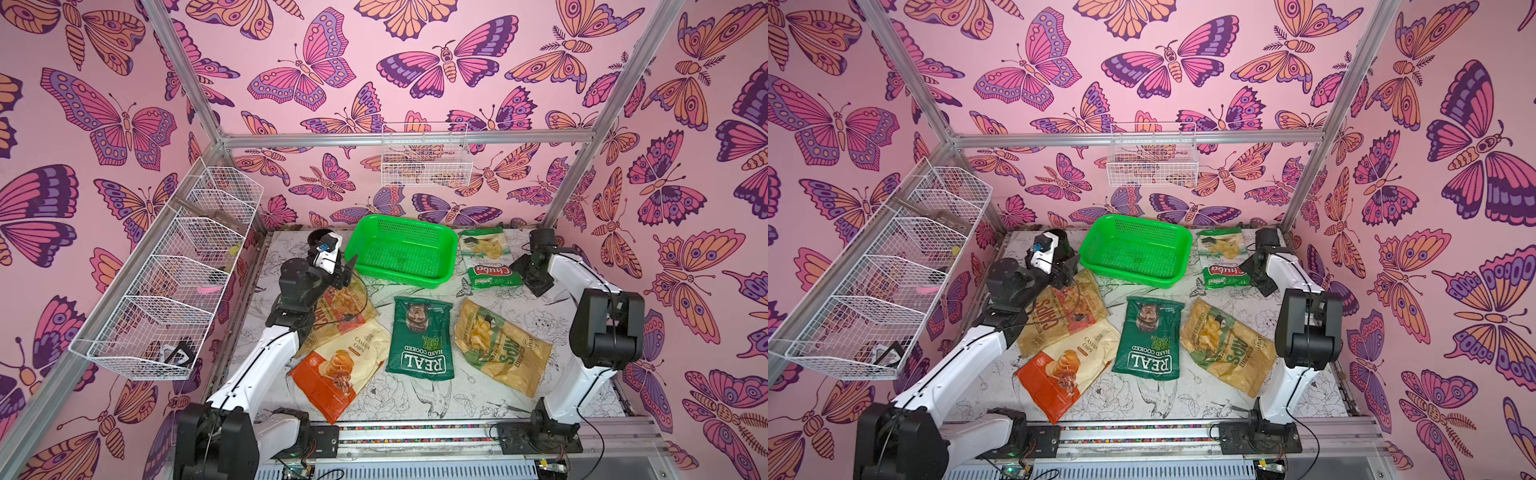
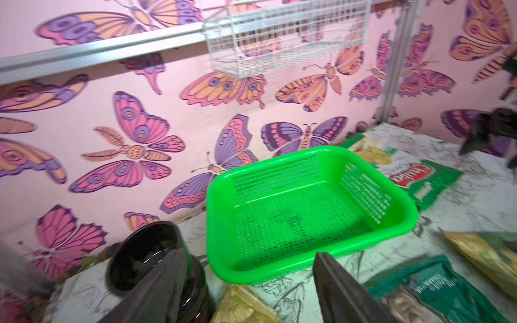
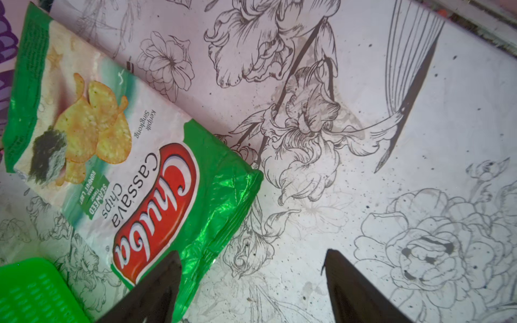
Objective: Put the potato chips into the basket
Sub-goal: Pick up the potato chip from the center of the board, then place the potato chip in the basket.
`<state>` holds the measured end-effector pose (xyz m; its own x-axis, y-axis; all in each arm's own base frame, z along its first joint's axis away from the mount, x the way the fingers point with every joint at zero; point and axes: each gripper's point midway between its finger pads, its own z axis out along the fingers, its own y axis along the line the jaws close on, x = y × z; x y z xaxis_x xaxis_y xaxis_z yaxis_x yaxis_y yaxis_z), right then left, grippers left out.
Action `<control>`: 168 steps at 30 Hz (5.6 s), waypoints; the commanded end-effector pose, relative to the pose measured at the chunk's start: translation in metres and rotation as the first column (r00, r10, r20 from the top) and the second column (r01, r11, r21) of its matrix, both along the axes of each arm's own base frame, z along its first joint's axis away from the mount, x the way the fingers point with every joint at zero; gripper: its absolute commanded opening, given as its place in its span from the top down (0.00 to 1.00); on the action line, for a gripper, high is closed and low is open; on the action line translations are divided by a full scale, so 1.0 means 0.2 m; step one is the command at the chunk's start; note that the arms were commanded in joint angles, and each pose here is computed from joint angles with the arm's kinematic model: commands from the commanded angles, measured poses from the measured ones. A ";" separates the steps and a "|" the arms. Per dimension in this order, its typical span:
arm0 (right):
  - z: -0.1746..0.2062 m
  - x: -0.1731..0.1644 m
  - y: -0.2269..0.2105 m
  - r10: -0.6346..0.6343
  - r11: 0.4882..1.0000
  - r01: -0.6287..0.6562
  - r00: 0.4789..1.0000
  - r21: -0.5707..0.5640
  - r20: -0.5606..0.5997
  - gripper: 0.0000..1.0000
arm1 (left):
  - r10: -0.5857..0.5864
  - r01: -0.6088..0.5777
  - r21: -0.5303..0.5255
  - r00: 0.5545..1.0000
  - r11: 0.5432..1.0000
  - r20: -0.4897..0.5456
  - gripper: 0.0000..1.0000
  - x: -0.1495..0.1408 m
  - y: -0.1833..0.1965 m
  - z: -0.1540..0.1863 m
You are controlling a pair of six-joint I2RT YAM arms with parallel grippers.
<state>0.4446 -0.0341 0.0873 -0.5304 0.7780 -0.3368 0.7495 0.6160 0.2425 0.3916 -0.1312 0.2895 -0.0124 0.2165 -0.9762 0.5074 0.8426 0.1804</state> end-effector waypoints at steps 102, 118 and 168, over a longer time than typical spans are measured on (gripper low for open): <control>0.49 0.22 1.77 0.867 0.472 -0.875 0.441 -0.103 0.232 1.00 | 0.362 -0.433 0.405 0.900 0.805 0.243 0.22 -0.05 0.06 0.02; 0.25 0.28 1.66 0.887 0.364 -0.922 0.387 0.136 0.252 1.00 | 0.358 -0.429 0.407 0.902 0.807 0.240 0.22 -0.05 0.06 0.00; 0.43 0.07 1.01 0.742 0.670 -0.731 0.655 -0.128 0.144 0.43 | 0.117 -0.035 0.279 0.952 0.960 -0.283 0.22 0.01 -0.45 -0.42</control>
<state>0.4584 0.1853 0.1831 -0.8473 0.0320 -0.5301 -0.0948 0.9730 0.2103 0.3996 -0.2033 0.2064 -0.2369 0.5635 -0.7915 0.4494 0.7858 0.4250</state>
